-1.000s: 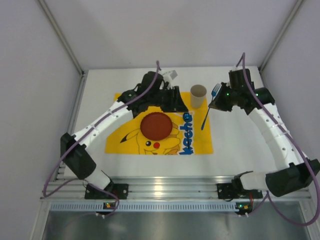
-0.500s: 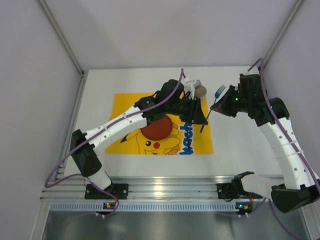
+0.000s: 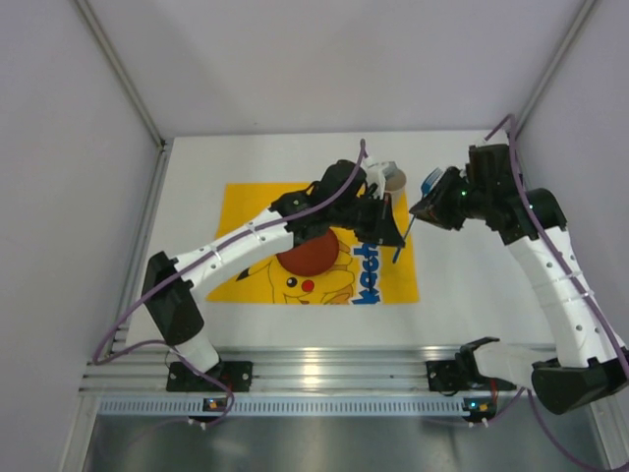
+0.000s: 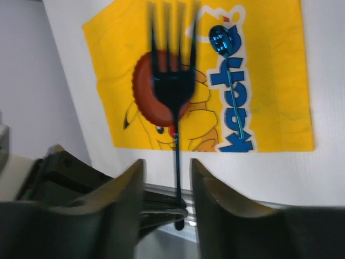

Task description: Set the dinner table for one person

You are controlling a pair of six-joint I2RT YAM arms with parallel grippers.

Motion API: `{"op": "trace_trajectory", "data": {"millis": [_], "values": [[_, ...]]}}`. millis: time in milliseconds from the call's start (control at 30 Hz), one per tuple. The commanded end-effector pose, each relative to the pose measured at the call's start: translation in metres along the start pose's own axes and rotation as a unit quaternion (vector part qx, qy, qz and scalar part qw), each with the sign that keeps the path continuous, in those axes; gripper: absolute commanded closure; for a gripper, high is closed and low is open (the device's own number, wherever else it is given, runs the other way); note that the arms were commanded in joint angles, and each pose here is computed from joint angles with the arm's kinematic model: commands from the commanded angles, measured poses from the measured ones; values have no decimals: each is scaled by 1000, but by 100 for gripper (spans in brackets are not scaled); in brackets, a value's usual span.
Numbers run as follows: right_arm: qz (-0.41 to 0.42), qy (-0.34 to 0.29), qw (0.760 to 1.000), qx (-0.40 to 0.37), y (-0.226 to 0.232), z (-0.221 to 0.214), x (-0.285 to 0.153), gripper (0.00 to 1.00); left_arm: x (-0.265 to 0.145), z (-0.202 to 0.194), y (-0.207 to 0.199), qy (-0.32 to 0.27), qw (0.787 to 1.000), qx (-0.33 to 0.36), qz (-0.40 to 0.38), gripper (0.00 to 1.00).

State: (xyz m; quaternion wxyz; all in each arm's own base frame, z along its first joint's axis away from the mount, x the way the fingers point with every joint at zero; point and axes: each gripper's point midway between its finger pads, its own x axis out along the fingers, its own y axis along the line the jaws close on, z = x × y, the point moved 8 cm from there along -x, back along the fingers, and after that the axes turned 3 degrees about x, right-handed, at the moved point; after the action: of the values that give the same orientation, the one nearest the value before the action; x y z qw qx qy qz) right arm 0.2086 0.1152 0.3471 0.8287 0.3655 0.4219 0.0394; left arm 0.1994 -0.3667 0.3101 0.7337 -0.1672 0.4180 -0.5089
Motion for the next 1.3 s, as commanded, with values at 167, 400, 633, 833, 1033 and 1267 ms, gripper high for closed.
{"op": "trace_trajectory", "data": {"millis": [167, 400, 633, 833, 1033, 1267], "values": [[140, -34, 987, -69, 69, 33, -44, 0, -51, 11, 11, -76, 996, 16, 51, 100], [211, -59, 969, -115, 102, 47, -79, 0, -162, -12, 94, -163, 966, -90, 182, 100], [172, 13, 981, -88, 67, 34, -31, 0, -192, -89, 187, -113, 949, -246, 164, 100], [163, 52, 980, -102, 53, 25, -15, 0, -203, -93, 225, -135, 947, -260, 133, 100], [152, 67, 980, -106, 39, 21, -12, 0, -221, -83, 254, -142, 942, -260, 161, 100], [144, 86, 979, -117, 26, 16, -7, 0, -197, -93, 300, -117, 930, -334, 103, 100]]}}
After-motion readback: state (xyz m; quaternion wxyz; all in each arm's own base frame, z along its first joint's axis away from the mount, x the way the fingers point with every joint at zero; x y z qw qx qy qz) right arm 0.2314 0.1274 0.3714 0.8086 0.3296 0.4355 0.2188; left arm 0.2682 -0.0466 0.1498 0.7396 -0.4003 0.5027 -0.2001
